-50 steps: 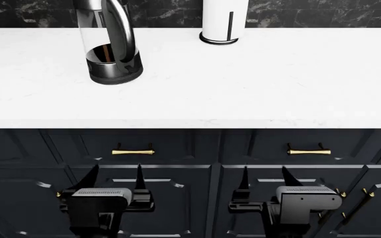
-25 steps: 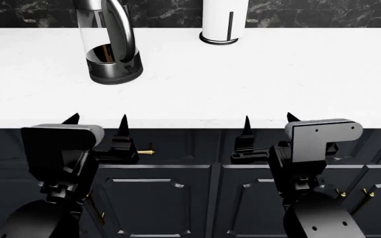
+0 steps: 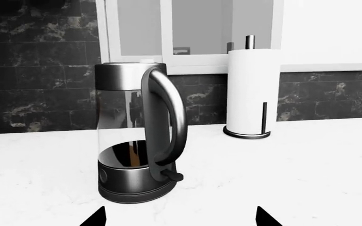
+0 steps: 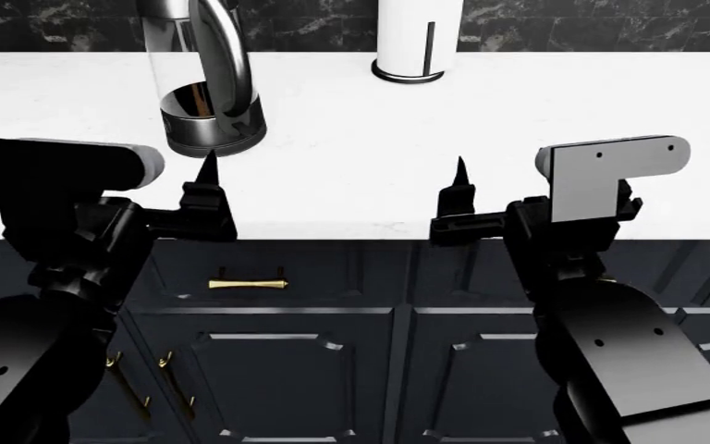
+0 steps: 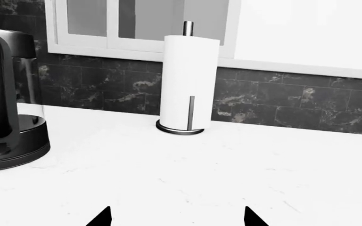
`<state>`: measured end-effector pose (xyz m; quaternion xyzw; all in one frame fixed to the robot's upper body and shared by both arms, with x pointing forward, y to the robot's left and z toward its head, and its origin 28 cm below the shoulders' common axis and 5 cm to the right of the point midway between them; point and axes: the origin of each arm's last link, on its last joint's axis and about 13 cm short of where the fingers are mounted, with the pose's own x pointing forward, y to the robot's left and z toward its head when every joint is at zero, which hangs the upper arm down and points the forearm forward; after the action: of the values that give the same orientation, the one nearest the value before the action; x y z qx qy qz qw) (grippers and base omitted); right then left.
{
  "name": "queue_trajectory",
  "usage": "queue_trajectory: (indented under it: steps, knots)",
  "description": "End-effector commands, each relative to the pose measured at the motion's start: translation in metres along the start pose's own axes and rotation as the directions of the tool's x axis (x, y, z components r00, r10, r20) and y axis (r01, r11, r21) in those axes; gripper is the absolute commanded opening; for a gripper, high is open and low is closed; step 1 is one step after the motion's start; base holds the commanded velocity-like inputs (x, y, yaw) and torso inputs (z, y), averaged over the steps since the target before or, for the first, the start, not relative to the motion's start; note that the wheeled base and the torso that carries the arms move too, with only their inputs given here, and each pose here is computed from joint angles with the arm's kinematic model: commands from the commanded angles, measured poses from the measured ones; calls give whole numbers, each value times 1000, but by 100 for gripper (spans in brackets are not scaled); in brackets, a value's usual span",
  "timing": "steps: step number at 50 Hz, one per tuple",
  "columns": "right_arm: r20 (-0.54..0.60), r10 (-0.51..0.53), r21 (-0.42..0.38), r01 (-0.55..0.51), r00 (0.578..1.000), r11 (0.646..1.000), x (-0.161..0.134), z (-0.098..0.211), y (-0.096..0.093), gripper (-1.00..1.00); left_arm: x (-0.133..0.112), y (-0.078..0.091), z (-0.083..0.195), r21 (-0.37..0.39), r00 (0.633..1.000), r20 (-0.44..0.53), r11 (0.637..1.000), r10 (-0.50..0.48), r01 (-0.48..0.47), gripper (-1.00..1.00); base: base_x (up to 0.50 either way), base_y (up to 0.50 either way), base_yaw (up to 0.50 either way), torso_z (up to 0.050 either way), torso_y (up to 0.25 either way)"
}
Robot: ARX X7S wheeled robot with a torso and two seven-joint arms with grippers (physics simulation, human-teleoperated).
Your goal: Press down the lever to turn on the electric kettle.
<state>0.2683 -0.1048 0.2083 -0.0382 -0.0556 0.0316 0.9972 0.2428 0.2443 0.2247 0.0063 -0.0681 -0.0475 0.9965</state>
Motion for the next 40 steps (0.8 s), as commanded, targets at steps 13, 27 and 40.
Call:
queue_trajectory:
  steps: [13,27,40]
  knots:
    - [-5,3,3,-3,1000,1000,5,6,-1,100,3,5,3,-6,1000,-12,1000,16,-16,100,0,0,0,0,0]
    - [-19,18,-3,-18,1000,1000,7,3,-1,100,5,5,1,-4,1000,-15,1000,14,-15,100,0,162,0,0,0]
    - [-47,23,13,-23,999,1000,8,2,-1,100,3,5,2,11,1000,-8,1000,16,-16,100,0,500,0,0,0]
